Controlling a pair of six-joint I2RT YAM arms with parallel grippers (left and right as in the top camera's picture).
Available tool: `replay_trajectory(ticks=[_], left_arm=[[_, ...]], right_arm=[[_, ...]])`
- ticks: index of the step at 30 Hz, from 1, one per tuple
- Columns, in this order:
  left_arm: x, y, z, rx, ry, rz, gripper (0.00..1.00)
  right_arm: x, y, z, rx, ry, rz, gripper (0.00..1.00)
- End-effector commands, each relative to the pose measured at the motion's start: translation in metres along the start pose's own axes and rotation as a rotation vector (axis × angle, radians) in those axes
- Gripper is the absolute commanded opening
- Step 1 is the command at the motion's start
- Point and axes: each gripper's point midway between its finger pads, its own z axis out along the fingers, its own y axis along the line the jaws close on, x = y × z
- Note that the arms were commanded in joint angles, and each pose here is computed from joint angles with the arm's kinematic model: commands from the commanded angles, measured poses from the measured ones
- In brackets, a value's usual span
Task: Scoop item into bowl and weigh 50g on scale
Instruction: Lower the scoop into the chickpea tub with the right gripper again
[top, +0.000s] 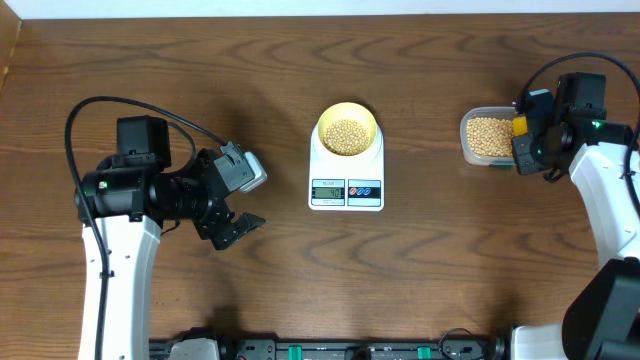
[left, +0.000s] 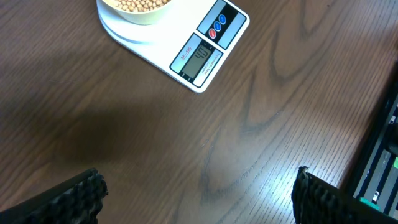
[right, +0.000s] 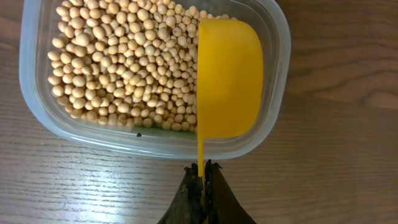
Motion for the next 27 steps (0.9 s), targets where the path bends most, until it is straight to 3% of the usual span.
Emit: replay_trajectory(ticks=[1,27], left_arm=[[0.002,-0.002,0.001,0.005,0.008,0.014,0.98],[0.002,-0.002,0.001,0.005,0.008,0.014,0.98]], right_arm=[[0.010,0.000,0.013,-0.003,0.048,0.032,0.01],[0.003,0.063,0.016,-0.349,0.018,0.114,0.01]])
